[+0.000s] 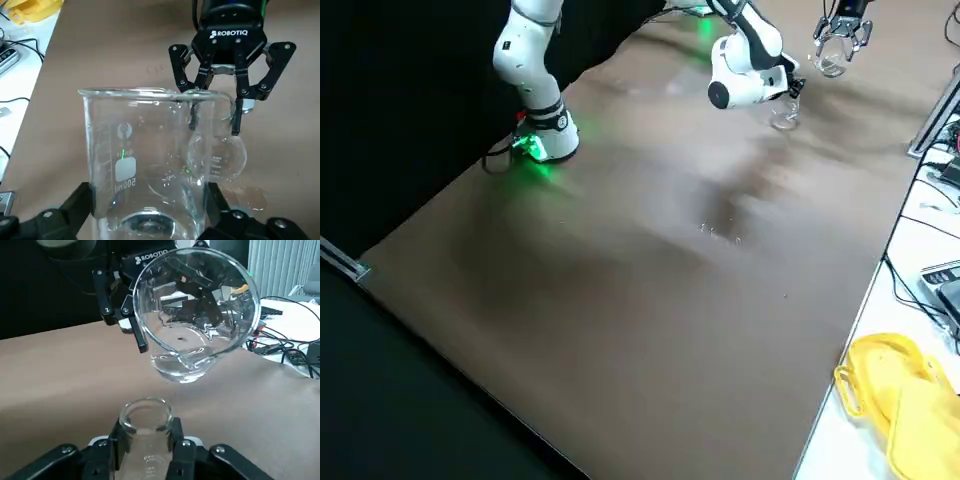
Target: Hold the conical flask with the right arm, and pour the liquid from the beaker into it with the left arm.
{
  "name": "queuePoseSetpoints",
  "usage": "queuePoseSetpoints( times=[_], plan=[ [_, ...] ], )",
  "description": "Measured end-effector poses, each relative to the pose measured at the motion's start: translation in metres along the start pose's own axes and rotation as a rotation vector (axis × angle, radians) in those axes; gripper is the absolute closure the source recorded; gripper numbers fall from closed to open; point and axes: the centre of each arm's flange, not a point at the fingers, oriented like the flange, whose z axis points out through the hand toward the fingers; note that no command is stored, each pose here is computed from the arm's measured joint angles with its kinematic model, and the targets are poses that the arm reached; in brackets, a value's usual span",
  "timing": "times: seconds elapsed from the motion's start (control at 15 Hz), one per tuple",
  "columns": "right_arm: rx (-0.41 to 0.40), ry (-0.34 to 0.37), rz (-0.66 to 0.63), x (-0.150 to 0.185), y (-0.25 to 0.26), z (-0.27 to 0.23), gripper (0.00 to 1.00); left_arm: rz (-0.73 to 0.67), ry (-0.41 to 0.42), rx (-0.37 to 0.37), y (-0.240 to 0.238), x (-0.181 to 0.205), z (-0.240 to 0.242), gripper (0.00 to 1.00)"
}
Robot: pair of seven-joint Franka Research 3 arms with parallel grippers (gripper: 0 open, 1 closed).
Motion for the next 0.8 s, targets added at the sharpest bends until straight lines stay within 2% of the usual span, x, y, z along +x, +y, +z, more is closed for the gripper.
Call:
queuePoseSetpoints(
  times=[0.8],
  plan=[
    [-0.066, -0.019, -0.006, 0.012, 0.018, -0.004, 0.61, 0.072, -0.051, -0.01, 0.003, 0.004, 0.003, 0.04]
  ],
)
